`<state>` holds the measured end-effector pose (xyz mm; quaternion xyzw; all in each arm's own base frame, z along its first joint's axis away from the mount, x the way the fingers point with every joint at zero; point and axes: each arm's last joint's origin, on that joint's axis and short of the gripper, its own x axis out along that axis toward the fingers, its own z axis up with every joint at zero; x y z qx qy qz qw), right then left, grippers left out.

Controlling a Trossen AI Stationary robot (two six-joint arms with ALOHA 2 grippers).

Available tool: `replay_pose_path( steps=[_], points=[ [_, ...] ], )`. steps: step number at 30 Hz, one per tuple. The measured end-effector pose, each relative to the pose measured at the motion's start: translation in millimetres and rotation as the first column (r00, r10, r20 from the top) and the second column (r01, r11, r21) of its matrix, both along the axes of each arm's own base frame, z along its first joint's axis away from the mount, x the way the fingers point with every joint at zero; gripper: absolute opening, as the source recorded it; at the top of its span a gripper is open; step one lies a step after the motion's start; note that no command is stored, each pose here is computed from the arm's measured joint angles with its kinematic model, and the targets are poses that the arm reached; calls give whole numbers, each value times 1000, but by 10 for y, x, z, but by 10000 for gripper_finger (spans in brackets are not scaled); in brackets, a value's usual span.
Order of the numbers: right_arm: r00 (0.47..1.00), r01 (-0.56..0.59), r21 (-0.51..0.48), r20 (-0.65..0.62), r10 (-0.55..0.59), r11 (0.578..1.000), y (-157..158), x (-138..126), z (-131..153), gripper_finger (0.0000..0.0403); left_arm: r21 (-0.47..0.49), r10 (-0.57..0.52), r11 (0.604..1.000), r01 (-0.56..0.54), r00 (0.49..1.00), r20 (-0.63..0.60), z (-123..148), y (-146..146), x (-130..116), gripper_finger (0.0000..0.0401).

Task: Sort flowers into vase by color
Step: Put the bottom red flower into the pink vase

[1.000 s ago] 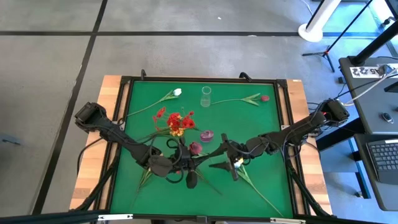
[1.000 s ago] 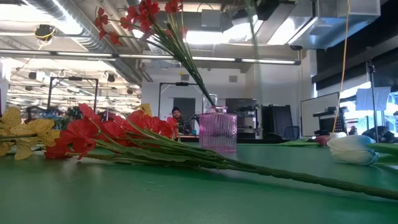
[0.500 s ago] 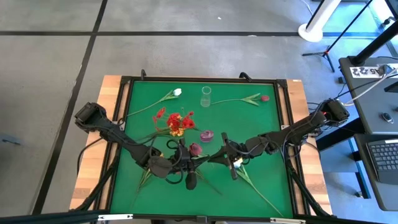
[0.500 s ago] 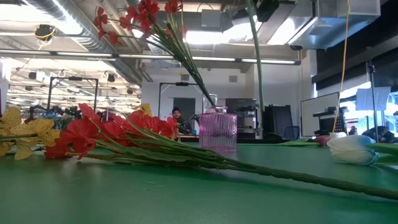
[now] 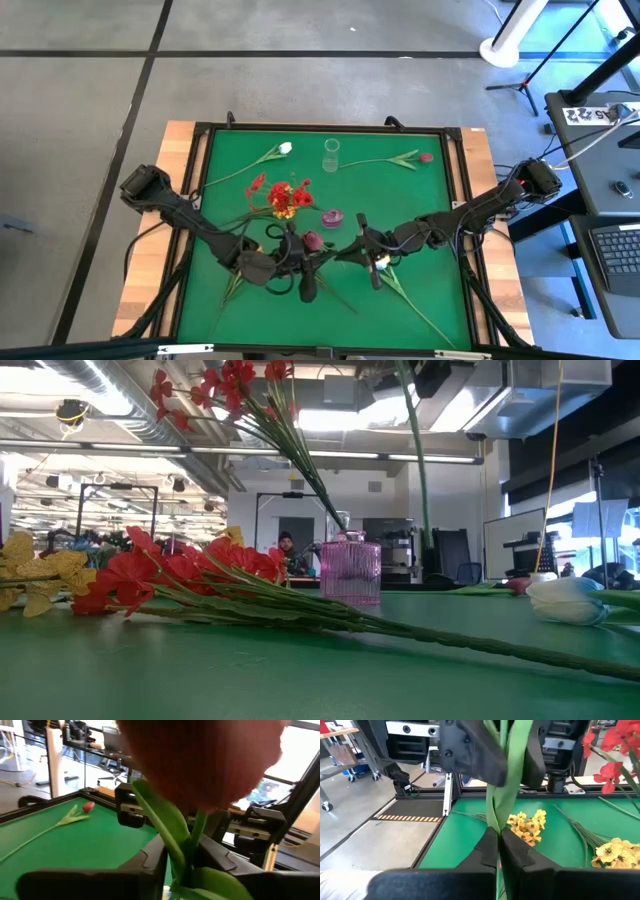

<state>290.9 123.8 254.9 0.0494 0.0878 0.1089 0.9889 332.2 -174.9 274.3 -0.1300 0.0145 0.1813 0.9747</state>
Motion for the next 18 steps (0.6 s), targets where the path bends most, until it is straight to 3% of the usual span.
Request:
replay_pose_path(
  steps=[9,18],
  points=[
    [997,80,-35,8,-80,996,-35,-20,29,1,91,34,995,-38,998,50,110,-263,-181,149],
    [982,183,-70,68,-178,981,-144,-183,274,0,184,127,974,-130,992,25,163,-652,-573,156]
  ],
)
